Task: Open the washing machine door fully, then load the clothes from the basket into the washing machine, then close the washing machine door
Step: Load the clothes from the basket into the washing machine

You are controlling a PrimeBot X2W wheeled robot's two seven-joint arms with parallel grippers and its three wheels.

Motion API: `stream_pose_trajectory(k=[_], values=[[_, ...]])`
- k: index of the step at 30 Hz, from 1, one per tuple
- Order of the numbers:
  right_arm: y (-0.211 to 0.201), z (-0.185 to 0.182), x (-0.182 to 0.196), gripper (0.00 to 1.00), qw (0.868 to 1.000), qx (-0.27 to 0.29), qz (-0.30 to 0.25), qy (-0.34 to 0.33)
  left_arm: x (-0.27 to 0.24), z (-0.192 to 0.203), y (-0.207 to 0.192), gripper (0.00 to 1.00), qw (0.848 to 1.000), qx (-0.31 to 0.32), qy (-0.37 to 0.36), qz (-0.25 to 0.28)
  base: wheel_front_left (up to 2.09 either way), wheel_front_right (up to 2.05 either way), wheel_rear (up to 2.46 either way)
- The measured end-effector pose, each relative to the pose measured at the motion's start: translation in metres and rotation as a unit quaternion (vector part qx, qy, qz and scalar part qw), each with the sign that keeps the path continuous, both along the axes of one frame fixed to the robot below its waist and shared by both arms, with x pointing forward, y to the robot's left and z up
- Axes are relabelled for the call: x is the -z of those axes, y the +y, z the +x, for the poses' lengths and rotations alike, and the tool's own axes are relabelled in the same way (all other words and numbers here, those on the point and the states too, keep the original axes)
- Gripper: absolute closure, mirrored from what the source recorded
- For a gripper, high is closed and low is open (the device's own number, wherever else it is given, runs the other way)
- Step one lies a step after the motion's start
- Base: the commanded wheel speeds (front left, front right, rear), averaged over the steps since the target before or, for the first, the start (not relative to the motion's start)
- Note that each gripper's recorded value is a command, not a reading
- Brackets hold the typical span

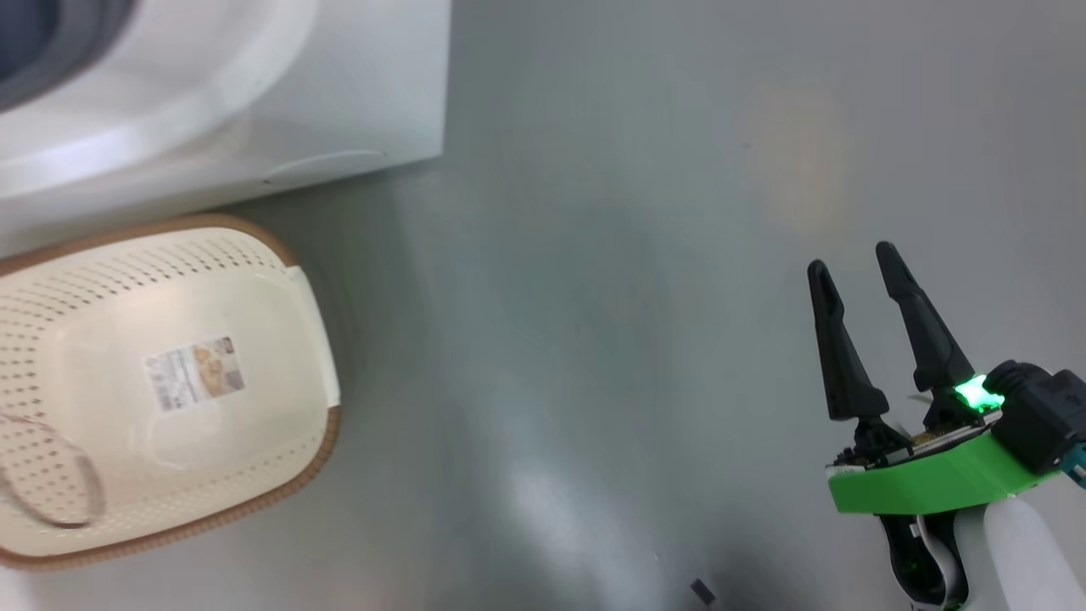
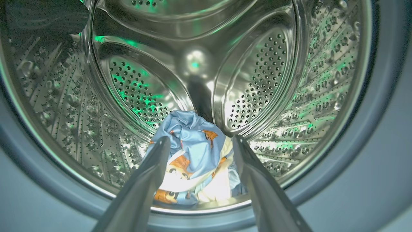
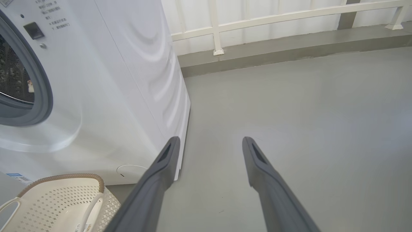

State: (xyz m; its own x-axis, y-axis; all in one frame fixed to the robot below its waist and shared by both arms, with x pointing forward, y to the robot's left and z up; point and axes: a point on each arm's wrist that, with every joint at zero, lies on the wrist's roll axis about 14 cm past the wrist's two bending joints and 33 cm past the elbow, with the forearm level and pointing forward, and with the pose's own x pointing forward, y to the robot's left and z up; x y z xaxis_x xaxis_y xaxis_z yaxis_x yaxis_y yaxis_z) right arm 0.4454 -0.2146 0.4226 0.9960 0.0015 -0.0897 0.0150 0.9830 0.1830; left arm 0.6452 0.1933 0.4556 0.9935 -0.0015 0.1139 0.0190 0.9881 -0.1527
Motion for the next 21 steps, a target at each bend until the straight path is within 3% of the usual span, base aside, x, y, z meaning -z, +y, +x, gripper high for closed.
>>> stream_pose_trajectory(k=[14,21], values=[[0.014,-0.019,-0.034,0.00,0.999,-0.033,-0.009,-0.032,-0.025,-0.148,0.003,0.00,0.999,-0.036,0.005,0.025,0.00,0.00,0.00],[0.021,-0.037,-0.047,0.00,0.998,-0.051,-0.022,-0.041,-0.039,-0.200,-0.007,0.00,0.999,-0.038,0.011,0.030,0.00,0.00,0.00]])
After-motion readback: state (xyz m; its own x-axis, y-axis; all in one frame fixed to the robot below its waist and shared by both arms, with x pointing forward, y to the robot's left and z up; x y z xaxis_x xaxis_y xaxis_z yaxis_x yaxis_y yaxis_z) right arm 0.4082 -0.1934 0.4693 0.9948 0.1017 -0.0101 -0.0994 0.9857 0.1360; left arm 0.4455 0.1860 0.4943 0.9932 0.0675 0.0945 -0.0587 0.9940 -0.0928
